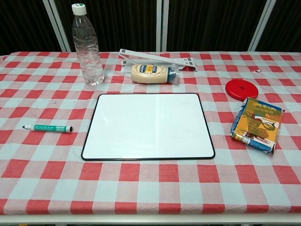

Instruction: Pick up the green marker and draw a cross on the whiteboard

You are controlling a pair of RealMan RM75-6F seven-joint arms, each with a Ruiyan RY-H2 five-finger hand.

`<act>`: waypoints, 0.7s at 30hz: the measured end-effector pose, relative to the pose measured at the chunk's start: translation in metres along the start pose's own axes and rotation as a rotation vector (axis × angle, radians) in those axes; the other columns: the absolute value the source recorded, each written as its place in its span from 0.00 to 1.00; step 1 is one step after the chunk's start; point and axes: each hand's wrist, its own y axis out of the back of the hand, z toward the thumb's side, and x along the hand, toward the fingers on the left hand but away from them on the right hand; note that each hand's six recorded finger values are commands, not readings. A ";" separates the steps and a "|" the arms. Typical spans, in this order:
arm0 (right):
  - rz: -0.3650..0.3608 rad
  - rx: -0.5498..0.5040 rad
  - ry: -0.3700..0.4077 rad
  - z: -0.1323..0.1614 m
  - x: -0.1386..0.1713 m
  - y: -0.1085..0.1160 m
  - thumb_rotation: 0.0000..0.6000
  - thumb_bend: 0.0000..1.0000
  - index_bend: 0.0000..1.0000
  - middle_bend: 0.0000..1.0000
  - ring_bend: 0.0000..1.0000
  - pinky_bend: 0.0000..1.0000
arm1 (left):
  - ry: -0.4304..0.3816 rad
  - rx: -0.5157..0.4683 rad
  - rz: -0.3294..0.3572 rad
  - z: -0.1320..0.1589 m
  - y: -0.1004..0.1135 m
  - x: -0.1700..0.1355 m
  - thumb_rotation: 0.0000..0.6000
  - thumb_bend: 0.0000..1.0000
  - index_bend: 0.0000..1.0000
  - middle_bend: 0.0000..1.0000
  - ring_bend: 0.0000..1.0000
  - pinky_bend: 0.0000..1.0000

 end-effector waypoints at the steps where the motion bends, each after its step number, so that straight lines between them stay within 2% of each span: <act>1: 0.001 -0.001 0.002 0.000 -0.001 -0.001 1.00 0.27 0.00 0.04 0.00 0.00 | 0.001 -0.001 -0.002 0.000 0.000 0.000 1.00 0.05 0.16 0.12 0.09 0.09; 11: -0.012 0.000 -0.006 -0.002 0.001 -0.001 1.00 0.27 0.00 0.04 0.00 0.00 | 0.000 -0.002 -0.005 0.001 0.000 0.002 1.00 0.05 0.16 0.12 0.09 0.09; 17: -0.019 0.001 -0.014 -0.005 0.002 0.001 1.00 0.27 0.00 0.04 0.00 0.00 | -0.039 0.009 0.004 0.009 0.005 0.012 1.00 0.05 0.17 0.12 0.09 0.10; 20: -0.025 0.006 -0.009 -0.005 -0.001 0.003 1.00 0.27 0.00 0.04 0.00 0.00 | -0.075 0.014 0.005 0.018 0.008 0.021 1.00 0.05 0.24 0.16 0.17 0.29; 21: -0.025 0.008 -0.007 -0.005 -0.001 0.003 1.00 0.27 0.00 0.04 0.00 0.00 | -0.095 0.018 0.006 0.023 0.010 0.027 1.00 0.05 0.26 0.20 0.23 0.40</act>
